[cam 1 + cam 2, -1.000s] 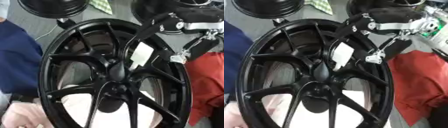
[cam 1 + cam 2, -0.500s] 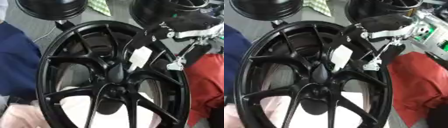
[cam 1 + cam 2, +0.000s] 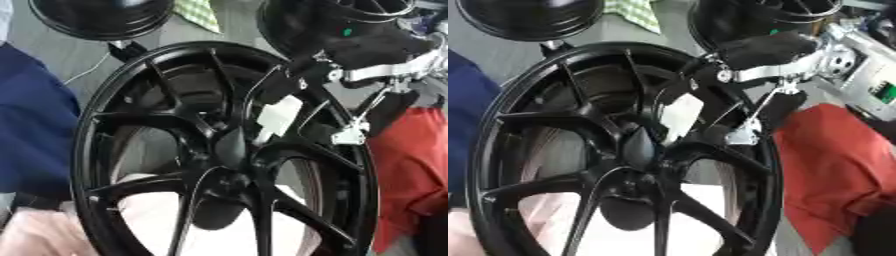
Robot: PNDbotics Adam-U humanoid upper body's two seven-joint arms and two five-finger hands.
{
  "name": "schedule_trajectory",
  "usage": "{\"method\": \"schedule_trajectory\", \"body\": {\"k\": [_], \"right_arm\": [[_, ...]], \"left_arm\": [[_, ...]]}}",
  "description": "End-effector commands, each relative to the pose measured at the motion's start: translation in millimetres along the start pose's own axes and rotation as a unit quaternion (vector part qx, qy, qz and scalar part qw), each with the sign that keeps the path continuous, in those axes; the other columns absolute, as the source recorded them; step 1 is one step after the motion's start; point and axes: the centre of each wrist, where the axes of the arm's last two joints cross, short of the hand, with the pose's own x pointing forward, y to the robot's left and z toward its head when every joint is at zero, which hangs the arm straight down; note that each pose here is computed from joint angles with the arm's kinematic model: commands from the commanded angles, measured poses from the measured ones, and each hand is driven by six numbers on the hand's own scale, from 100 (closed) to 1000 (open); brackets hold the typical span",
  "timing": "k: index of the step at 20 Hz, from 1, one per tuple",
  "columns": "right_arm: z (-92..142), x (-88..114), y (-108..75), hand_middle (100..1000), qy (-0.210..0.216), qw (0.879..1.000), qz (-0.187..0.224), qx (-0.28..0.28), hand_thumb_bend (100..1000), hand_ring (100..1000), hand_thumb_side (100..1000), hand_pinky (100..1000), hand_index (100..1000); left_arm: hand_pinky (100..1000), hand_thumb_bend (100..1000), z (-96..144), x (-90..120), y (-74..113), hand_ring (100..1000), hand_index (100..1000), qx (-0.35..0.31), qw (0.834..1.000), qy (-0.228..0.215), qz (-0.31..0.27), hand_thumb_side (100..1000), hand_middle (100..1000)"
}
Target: Pull the pin out of the wheel hub.
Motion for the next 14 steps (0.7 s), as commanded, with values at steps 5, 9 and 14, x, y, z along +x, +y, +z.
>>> {"method": "schedule_trajectory", "body": {"k": [5, 9, 14], "right_arm": [[0, 2, -5.5, 849, 0.01, 0.999, 0.023, -0.027, 164, 900, 254, 895, 928], [-1, 1, 0.1, 847, 0.013, 0.999, 0.02, -0.025, 154, 898, 262, 891, 927], [-2, 1, 3.8, 847, 0.015, 1.0, 0.018, -0.017, 156, 899, 279, 893, 928]], "left_arm": [[650, 669, 0, 7, 0.4, 523, 695, -0.006, 1.0, -0.014, -0.002, 398, 467], [650, 669, 0, 7, 0.5, 523, 695, -0.005, 1.0, -0.013, -0.001, 396, 467], [651, 669, 0, 7, 0.3, 523, 695, -0.005, 1.0, -0.014, 0.0, 395, 467]]}}
